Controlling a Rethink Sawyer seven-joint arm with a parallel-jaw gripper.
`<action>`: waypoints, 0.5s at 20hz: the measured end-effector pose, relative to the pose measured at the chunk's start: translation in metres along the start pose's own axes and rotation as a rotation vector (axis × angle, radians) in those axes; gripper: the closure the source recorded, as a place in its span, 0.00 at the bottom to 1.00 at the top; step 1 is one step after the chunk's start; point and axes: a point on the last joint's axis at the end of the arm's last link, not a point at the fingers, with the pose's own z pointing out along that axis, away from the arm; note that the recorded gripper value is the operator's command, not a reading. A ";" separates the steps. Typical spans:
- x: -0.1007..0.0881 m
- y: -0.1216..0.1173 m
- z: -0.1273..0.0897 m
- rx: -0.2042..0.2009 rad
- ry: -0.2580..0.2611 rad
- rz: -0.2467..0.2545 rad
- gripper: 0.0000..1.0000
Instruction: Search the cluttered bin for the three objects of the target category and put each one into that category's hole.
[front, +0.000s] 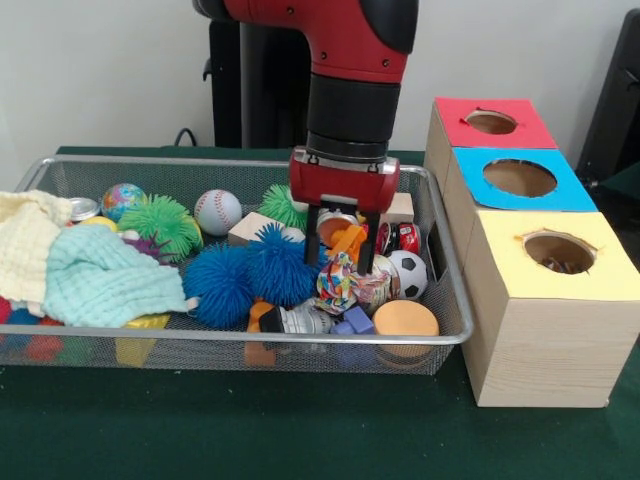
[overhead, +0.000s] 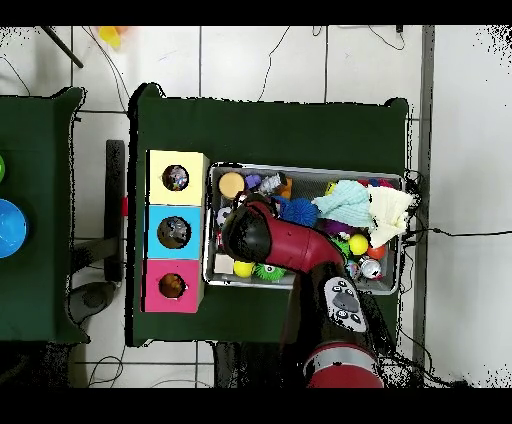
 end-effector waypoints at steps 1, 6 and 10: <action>0.000 0.000 -0.001 -0.001 0.000 0.002 0.00; -0.004 -0.002 -0.004 -0.012 -0.004 0.016 0.00; -0.005 -0.002 -0.003 -0.022 -0.002 0.026 1.00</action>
